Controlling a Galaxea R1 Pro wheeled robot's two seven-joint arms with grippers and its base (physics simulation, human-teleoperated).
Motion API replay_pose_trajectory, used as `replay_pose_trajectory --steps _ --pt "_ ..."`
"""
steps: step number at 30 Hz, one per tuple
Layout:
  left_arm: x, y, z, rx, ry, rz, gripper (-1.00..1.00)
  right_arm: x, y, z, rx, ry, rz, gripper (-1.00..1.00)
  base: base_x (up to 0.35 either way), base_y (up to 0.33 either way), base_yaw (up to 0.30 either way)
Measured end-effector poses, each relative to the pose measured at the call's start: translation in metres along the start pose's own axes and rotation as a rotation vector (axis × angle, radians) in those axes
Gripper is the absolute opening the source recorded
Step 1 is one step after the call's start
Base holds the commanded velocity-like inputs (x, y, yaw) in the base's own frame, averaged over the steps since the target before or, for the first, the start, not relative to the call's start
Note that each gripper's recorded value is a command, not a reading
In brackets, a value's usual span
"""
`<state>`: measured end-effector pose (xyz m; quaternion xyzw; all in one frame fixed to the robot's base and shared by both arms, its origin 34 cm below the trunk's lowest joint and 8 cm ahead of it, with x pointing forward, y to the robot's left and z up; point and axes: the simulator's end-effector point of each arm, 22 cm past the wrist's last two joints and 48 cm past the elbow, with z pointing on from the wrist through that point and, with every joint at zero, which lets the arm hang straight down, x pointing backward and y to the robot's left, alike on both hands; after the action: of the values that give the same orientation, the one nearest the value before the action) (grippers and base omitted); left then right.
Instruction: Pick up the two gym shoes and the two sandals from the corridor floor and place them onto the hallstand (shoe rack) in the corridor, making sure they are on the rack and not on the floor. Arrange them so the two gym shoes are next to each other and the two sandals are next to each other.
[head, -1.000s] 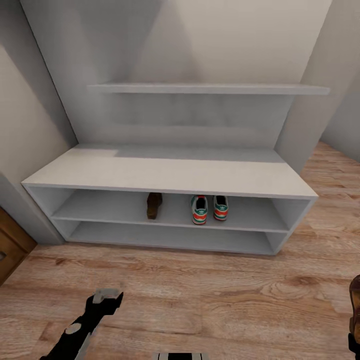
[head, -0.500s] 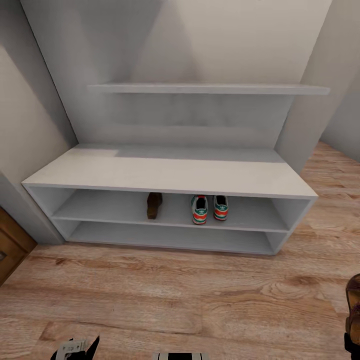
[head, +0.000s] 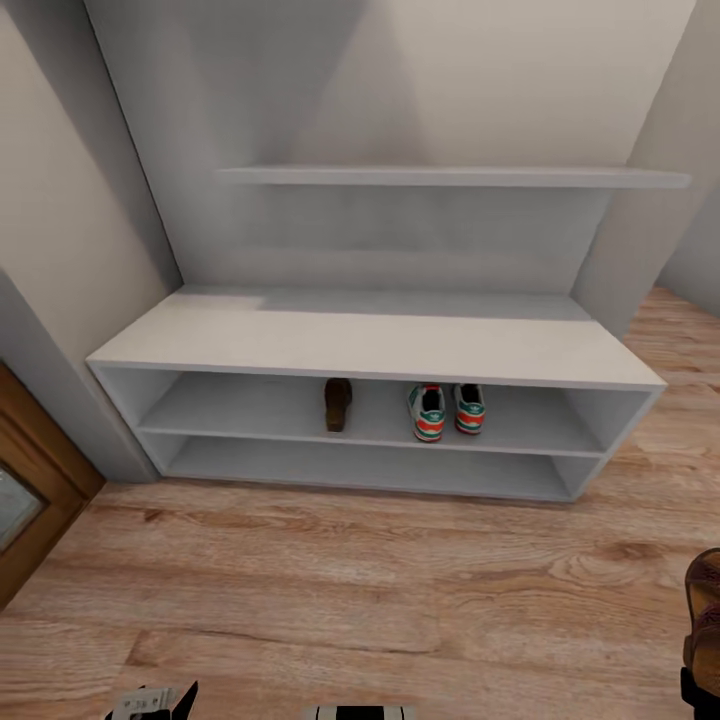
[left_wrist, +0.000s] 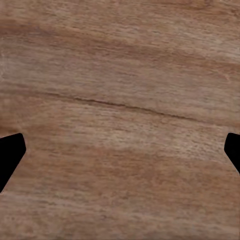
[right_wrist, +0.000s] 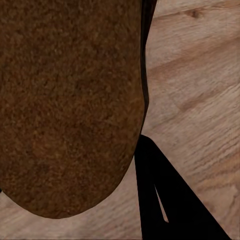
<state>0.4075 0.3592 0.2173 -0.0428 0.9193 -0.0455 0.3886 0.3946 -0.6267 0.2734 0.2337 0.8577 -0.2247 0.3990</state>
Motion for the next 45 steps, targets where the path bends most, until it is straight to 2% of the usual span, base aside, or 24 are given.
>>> replay_pose_trajectory --steps 45 --pt "0.0011 -0.0013 0.0001 0.002 0.002 -0.001 1.00 0.0012 0.0022 -0.0004 -0.003 0.001 0.000 -1.00 -0.096 0.296 0.000"
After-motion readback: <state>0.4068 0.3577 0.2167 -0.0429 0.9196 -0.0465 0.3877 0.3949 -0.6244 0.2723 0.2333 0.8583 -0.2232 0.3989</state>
